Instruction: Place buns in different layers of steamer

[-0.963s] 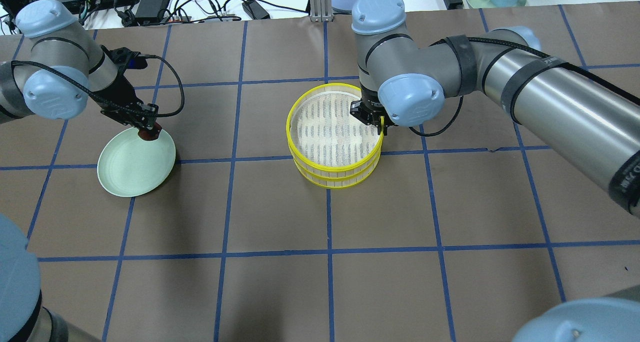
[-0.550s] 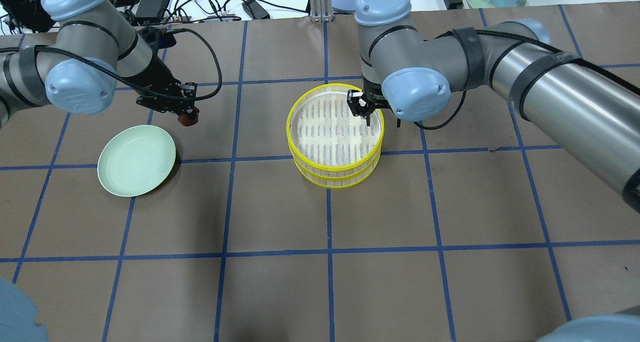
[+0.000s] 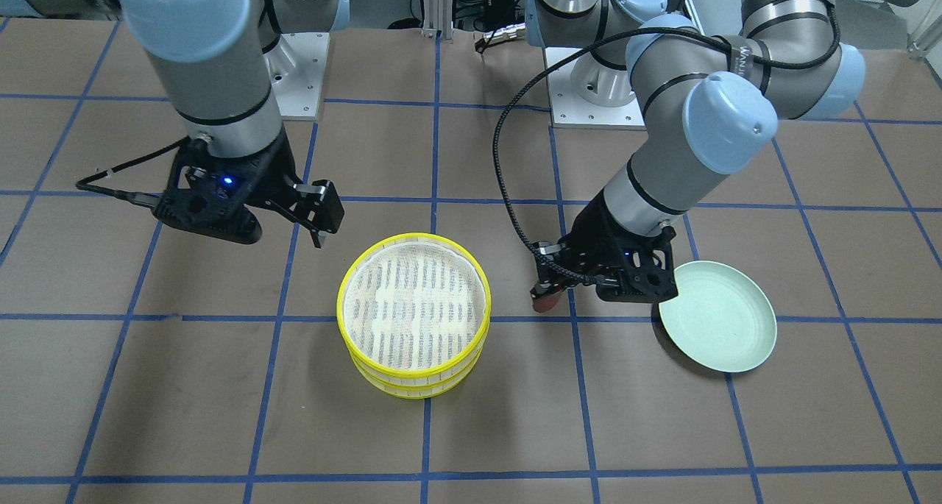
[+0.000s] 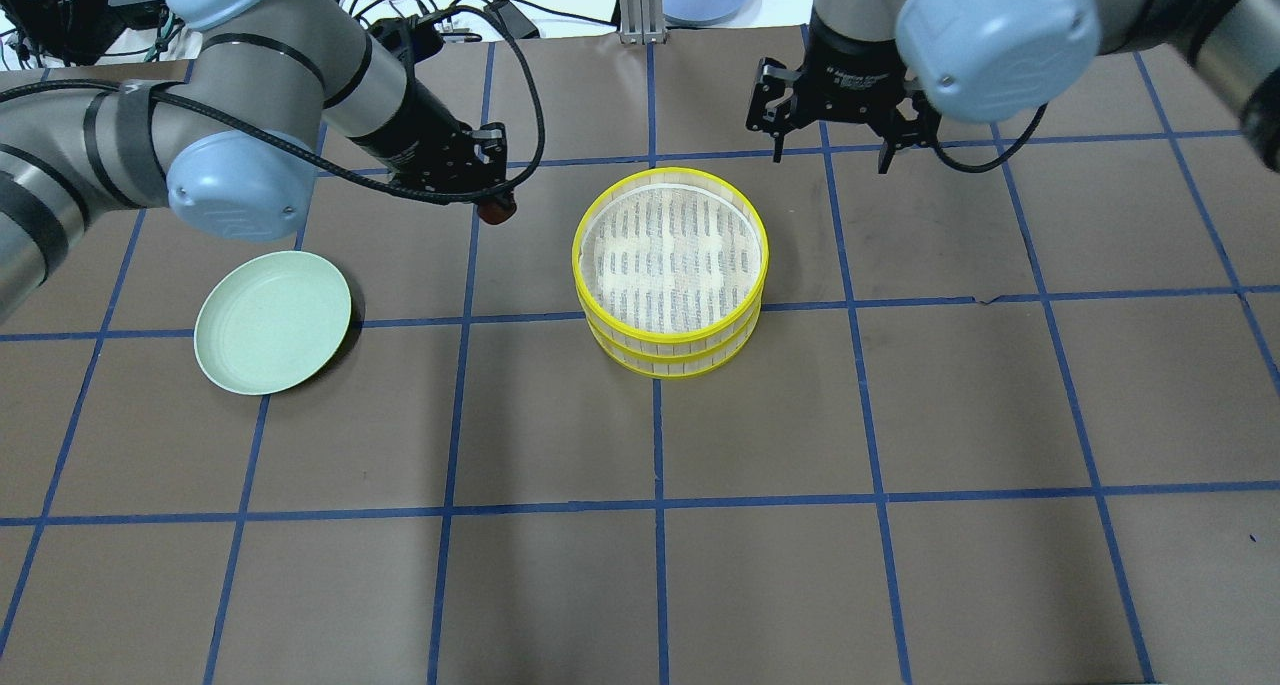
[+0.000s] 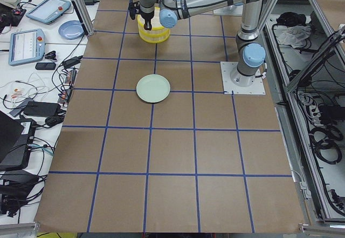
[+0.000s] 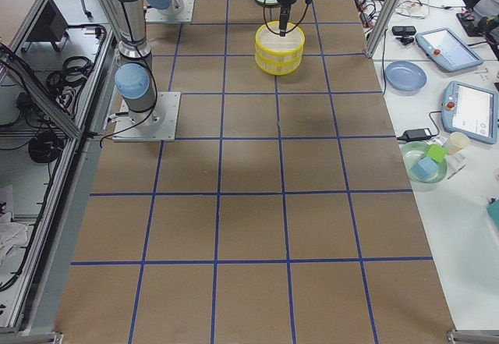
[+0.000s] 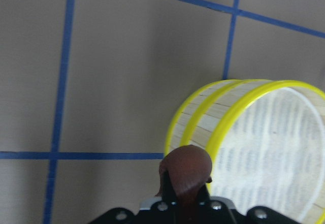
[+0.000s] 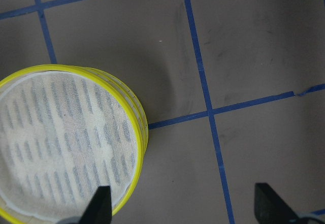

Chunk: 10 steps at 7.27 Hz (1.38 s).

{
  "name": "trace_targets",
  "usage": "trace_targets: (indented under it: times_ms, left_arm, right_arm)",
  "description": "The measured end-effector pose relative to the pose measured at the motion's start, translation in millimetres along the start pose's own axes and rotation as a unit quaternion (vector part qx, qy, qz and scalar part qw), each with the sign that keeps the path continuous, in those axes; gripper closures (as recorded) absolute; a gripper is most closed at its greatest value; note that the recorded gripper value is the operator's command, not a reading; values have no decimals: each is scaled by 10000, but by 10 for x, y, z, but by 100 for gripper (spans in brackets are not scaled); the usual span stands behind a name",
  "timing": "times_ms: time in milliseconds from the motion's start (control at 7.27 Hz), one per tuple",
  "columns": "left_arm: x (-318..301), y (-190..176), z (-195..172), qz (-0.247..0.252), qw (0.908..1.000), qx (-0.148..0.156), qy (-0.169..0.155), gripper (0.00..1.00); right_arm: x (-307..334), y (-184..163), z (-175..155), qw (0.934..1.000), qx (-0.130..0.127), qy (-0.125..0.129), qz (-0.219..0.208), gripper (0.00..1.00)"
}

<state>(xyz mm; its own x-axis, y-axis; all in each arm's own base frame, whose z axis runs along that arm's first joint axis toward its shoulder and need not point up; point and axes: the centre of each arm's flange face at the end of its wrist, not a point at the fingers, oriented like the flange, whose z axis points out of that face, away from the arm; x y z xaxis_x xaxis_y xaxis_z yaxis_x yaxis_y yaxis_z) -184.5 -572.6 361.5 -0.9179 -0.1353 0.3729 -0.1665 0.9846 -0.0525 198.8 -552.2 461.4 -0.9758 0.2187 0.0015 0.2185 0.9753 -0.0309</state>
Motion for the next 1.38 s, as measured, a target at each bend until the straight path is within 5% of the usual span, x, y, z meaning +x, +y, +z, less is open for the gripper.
trace_targets:
  times_ms: [138, 275, 413, 550, 1101, 1376]
  left_arm:
    - [260, 80, 84, -110, 9995, 22, 296, 100]
    - [479, 163, 184, -142, 9987, 13, 493, 47]
    - [618, 225, 279, -115, 9983, -14, 576, 34]
    - [694, 257, 361, -86, 9981, -41, 607, 0]
    - [726, 267, 371, -75, 9989, 5, 456, 0]
    - [362, 135, 82, 309, 9990, 45, -321, 0]
  right_arm:
    - [129, -26, -113, 10000, -34, -76, -21, 0]
    - [210, -41, -162, 10000, -13, -19, -49, 0]
    - [253, -44, -174, 9999, 13, 84, -59, 0]
    - [272, -41, -178, 9999, 26, 138, -63, 0]
    - [277, -26, -155, 9999, -4, 151, -55, 0]
    - [282, 5, -73, 9998, -82, 161, -53, 0]
